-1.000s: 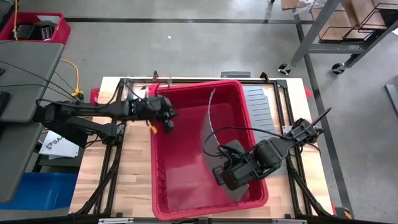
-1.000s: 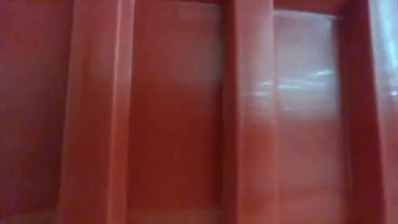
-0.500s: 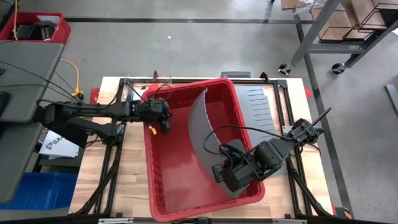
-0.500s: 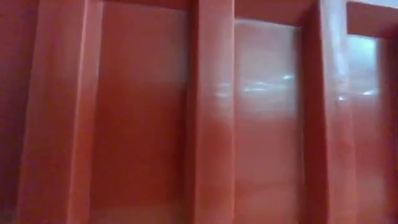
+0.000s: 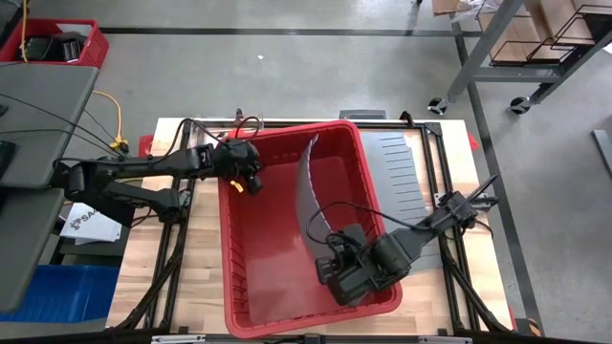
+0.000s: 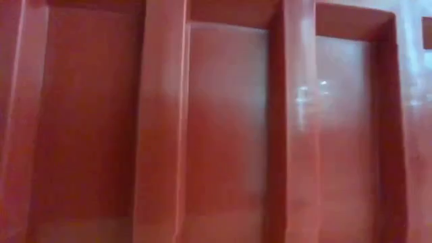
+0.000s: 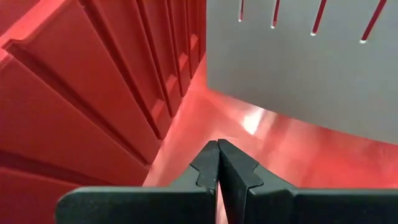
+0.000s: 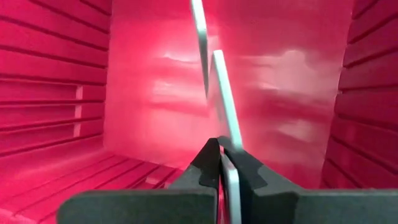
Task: Sort blocks
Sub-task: Assemble the bin divider into the red bin
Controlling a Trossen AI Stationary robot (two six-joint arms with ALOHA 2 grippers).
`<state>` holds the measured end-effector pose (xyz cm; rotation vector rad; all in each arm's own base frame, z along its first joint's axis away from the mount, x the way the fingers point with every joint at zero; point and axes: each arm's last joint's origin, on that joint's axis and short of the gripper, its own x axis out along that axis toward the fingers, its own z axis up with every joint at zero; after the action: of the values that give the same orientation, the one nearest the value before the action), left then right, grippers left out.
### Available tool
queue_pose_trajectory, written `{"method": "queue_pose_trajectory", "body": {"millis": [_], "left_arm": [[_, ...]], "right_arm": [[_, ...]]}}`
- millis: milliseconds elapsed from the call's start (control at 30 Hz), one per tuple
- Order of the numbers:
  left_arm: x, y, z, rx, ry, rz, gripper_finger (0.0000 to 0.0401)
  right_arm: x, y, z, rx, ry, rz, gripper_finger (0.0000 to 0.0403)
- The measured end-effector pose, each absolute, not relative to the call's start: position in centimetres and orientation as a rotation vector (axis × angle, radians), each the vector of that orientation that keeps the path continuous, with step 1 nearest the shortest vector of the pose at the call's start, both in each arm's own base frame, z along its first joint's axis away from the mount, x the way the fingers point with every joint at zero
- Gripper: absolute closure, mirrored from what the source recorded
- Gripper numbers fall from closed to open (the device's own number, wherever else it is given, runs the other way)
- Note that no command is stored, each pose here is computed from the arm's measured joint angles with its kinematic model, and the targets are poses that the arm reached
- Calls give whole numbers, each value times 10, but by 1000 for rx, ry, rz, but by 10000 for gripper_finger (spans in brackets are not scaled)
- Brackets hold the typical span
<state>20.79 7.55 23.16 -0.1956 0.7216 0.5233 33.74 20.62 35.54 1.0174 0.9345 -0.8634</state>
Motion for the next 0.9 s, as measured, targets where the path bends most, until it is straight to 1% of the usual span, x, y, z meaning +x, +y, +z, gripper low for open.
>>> {"method": "queue_pose_trajectory", "body": {"millis": [133, 500, 733, 800, 900], "left_arm": [[207, 77, 232, -199, 719, 531, 401], [207, 79, 232, -170, 725, 527, 401], [207, 79, 232, -135, 734, 520, 401], [207, 79, 232, -135, 736, 520, 401], [207, 79, 232, -136, 735, 513, 401]], "right_arm": [[340, 208, 350, 1044, 924, -900, 403], [356, 222, 314, 1105, 954, -1029, 403], [369, 232, 296, 1150, 990, -1017, 401], [370, 233, 296, 1164, 984, -1006, 392], [369, 232, 297, 1163, 978, -1006, 363]]}}
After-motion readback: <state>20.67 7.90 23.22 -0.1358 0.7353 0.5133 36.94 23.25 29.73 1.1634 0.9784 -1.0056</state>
